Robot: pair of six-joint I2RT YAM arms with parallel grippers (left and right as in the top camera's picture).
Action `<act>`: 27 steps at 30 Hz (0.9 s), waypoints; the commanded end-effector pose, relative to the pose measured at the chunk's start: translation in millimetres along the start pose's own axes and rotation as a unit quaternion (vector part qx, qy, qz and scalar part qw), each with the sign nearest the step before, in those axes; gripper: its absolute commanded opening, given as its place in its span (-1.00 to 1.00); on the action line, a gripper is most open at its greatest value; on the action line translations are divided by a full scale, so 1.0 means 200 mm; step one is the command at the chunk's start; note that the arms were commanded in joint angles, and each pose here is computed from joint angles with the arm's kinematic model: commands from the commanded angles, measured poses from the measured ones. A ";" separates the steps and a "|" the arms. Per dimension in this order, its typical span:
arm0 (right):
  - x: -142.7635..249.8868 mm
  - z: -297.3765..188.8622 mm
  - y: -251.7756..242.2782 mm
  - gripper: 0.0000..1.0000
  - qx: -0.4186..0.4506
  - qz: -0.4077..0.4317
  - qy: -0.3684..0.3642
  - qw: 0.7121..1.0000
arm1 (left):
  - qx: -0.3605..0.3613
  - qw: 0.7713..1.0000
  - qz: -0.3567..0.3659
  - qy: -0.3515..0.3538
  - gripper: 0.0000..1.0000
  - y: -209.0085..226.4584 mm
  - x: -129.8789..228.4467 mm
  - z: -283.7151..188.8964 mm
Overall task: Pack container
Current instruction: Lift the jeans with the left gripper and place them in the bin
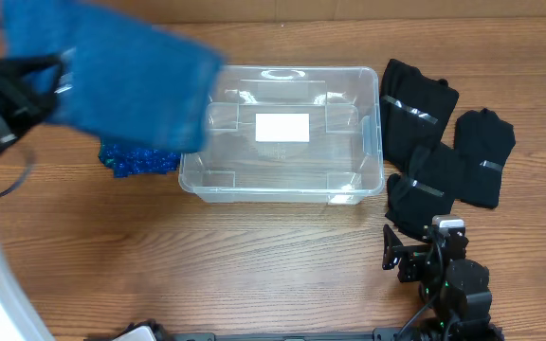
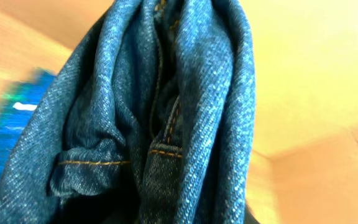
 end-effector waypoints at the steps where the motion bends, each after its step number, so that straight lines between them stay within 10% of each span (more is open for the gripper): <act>1: 0.02 0.01 -0.01 1.00 0.002 -0.001 0.003 1.000 | -0.028 0.990 -0.137 -0.026 -0.92 -0.19 0.05 0.14; 12: 0.02 0.01 -0.01 1.00 0.002 -0.001 0.002 1.000 | -0.065 0.985 -0.136 0.082 -0.92 -0.54 0.54 0.91; 27: 0.02 0.01 -0.01 1.00 0.002 -0.001 0.002 1.000 | -0.203 0.959 -0.072 0.187 -0.92 -0.37 1.07 1.38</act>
Point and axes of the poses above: each gripper's point midway between its finger pads, its own z axis out along the fingers, its own y axis along the line the jaws close on, x = y × z, the point moved 5 cm from there along -z, back along the fingers, and after that the axes turned 6 degrees about z, right-handed, at the moved point
